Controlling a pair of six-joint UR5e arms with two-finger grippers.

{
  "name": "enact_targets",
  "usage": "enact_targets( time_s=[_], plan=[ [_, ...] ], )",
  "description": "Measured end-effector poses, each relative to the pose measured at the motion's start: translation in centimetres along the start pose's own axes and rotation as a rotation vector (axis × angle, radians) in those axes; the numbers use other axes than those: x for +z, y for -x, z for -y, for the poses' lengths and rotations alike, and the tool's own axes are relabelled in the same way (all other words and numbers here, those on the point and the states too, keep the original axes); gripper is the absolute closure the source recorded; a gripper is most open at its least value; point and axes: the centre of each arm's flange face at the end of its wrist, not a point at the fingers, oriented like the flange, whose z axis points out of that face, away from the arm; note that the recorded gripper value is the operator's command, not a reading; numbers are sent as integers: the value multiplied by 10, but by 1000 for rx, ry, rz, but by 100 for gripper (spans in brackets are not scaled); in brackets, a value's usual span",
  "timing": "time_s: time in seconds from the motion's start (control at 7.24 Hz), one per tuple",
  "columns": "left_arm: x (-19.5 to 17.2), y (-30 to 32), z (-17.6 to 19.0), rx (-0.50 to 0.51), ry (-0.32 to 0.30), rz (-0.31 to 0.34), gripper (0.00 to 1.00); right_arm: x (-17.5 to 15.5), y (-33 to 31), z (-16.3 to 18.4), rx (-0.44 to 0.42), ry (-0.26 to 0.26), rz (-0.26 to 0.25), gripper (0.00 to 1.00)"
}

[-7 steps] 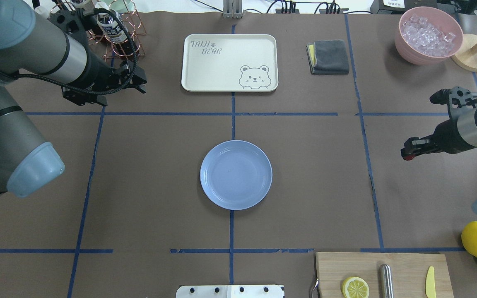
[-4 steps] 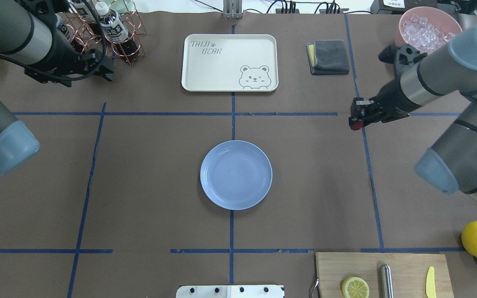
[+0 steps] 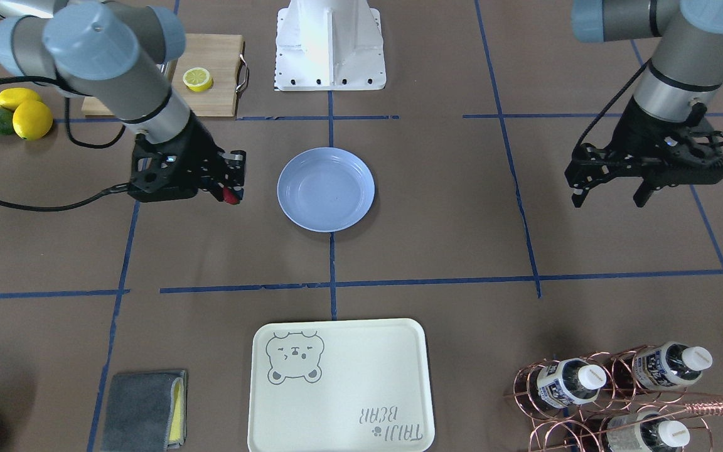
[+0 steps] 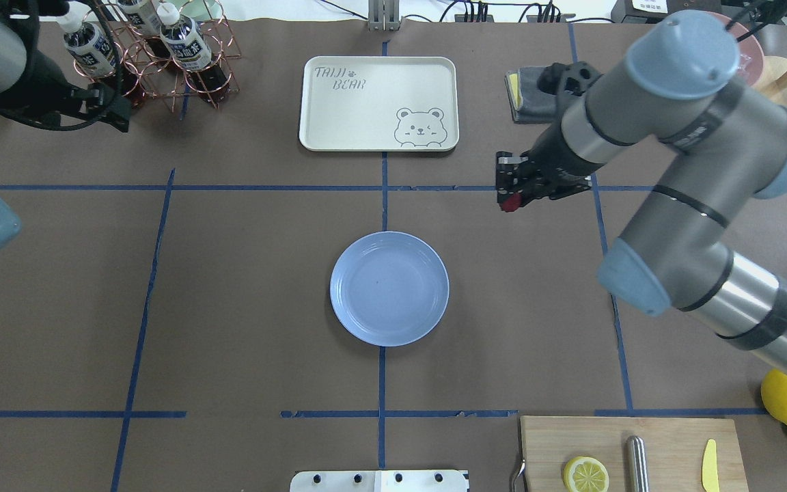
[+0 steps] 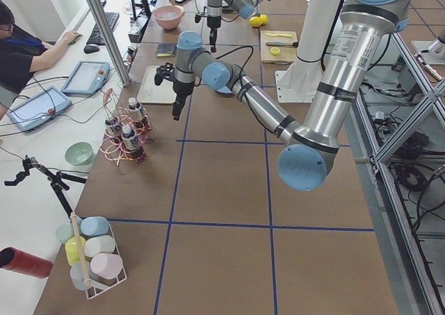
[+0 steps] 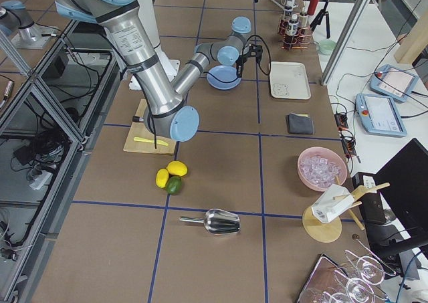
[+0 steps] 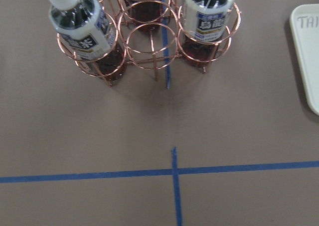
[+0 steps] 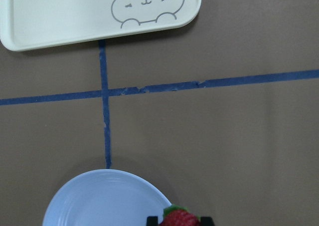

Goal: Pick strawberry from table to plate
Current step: 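Carry the strawberry with the right gripper over the light blue plate, then open the right gripper to drop the strawberry onto the plate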

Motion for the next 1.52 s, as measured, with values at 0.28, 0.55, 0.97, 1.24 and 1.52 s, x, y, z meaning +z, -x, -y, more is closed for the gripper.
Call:
enact_targets(
  time_s=[0.28, 0.55, 0.97, 1.24, 1.52],
  plan=[
    [3, 74, 11, 92, 19, 53, 0, 50, 43, -26, -36, -12, -50, 100],
    [2, 123, 12, 144, 32, 87, 0, 83, 71, -49, -65, -2, -80, 100],
    [6, 139, 12, 149, 43, 97, 0, 103, 85, -77, -92, 26, -91, 92],
    [9, 145, 8, 144, 51, 100, 0, 108, 85, -80, -96, 28, -99, 0],
    [10, 154, 4, 156, 57, 105, 0, 108, 87, -79, -98, 10, -101, 0]
  ],
)
